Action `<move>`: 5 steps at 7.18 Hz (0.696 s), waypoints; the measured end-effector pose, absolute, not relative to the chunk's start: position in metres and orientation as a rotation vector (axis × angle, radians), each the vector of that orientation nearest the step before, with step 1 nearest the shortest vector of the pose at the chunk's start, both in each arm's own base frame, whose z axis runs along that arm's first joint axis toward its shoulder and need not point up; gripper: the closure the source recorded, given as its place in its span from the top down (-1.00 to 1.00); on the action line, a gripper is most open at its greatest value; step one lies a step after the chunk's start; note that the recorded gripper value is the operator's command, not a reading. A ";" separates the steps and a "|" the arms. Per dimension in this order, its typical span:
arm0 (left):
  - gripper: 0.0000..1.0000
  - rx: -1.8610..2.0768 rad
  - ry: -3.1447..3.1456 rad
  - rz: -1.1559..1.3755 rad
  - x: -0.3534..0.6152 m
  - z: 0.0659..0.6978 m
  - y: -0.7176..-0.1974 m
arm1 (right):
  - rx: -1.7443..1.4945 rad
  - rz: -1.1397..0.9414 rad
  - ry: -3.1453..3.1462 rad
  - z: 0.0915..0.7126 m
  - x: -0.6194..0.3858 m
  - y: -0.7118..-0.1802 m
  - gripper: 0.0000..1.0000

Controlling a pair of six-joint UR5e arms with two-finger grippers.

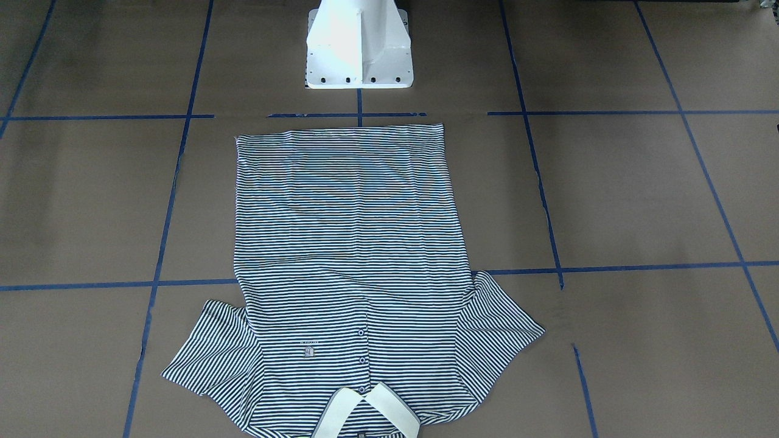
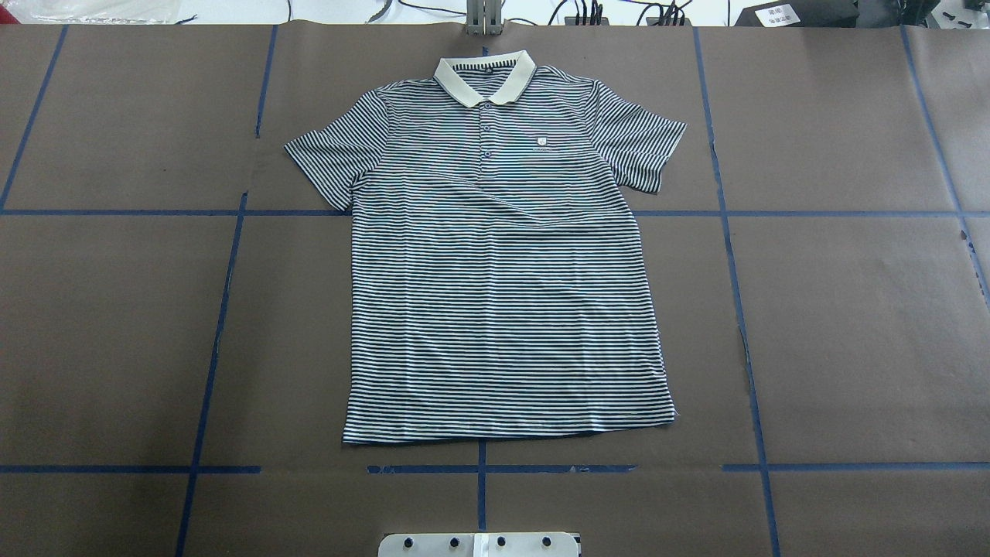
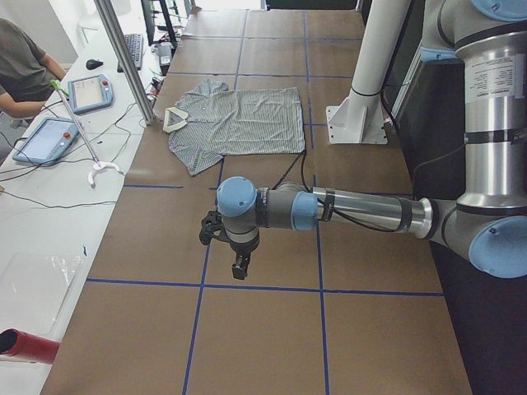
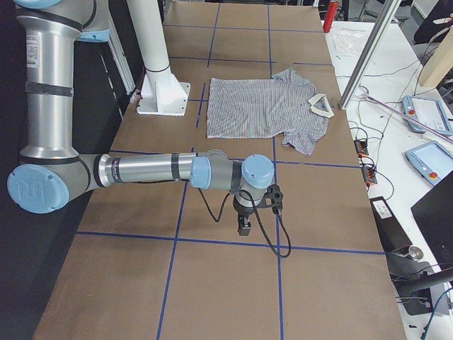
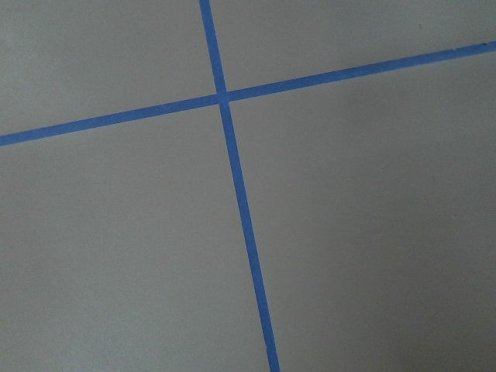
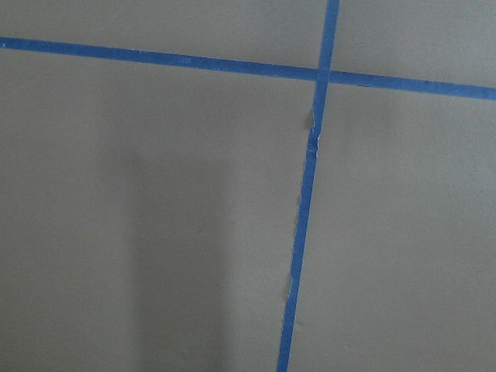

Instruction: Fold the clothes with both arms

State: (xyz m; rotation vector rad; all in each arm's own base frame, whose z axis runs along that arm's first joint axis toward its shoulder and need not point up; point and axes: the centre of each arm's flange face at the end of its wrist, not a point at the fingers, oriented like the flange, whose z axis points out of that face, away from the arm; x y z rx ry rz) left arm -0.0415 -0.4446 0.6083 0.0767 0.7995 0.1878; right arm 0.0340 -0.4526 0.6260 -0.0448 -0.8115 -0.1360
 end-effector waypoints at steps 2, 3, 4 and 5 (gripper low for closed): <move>1.00 0.095 0.812 0.182 -0.040 0.594 -0.448 | -0.044 -0.134 -0.812 0.626 0.034 -0.453 1.00; 1.00 0.109 0.815 0.184 -0.039 0.586 -0.449 | -0.038 -0.137 -0.814 0.623 0.034 -0.453 1.00; 1.00 0.118 0.815 0.187 -0.039 0.582 -0.449 | -0.037 -0.136 -0.817 0.623 0.034 -0.452 1.00; 1.00 0.124 0.819 0.189 -0.039 0.580 -0.450 | -0.031 -0.136 -0.819 0.623 0.033 -0.451 1.00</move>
